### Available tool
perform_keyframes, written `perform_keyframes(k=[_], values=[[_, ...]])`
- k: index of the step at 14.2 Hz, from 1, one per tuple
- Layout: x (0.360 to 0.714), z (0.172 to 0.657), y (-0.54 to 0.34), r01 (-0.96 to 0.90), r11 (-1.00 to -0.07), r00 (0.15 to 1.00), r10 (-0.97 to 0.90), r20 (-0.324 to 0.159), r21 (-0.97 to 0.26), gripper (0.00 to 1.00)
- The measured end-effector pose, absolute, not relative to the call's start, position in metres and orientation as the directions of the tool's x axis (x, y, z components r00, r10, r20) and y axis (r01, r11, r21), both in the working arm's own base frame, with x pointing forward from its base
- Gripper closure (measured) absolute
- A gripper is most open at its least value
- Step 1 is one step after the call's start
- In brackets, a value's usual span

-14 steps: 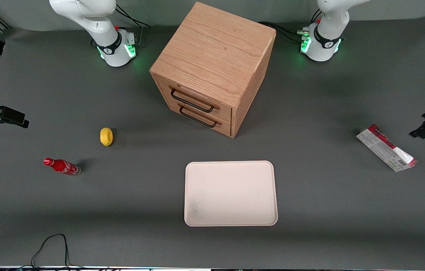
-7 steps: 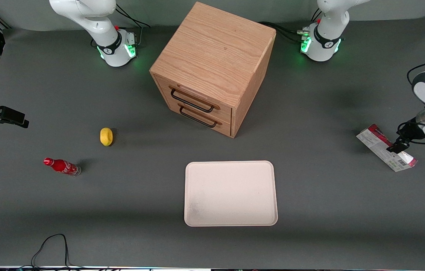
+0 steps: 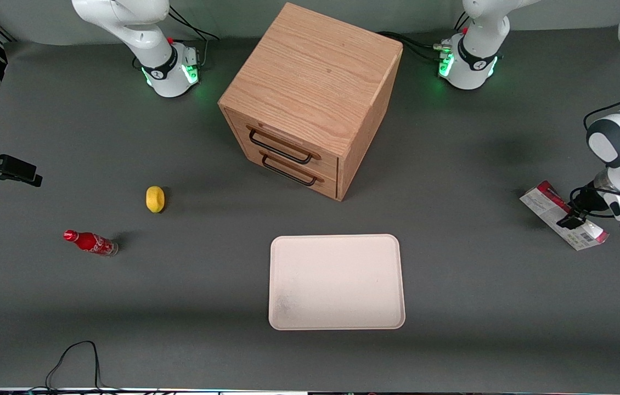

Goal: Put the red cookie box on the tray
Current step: 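Lower the left gripper, close on the cookie box end, and lift, then carry the held cookie box over the white tray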

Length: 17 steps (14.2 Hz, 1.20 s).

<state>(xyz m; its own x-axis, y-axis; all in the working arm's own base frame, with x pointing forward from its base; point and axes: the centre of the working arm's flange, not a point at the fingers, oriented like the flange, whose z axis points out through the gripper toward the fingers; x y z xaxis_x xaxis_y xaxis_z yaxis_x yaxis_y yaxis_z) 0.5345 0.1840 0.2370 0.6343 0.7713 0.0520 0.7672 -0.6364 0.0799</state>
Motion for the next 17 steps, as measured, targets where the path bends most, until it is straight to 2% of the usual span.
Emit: perform_keyframes(k=[3,6,9,11,14,17], values=[[0.538,0.239,0.178,0.75,-0.656,0.654,0.755,0.056,0.083,0.66],[0.541,0.242,0.174,0.739,-0.669,0.667,0.743,0.048,0.079,0.96],[0.547,0.259,0.174,0.735,-0.674,0.675,0.738,0.014,0.065,0.97],[0.556,0.294,0.176,0.733,-0.678,0.679,0.734,-0.014,0.057,0.97],[0.564,0.387,0.182,0.731,-0.682,0.683,0.727,-0.072,0.037,0.97],[0.564,0.493,0.188,0.722,-0.692,0.69,0.718,-0.089,0.016,0.97]])
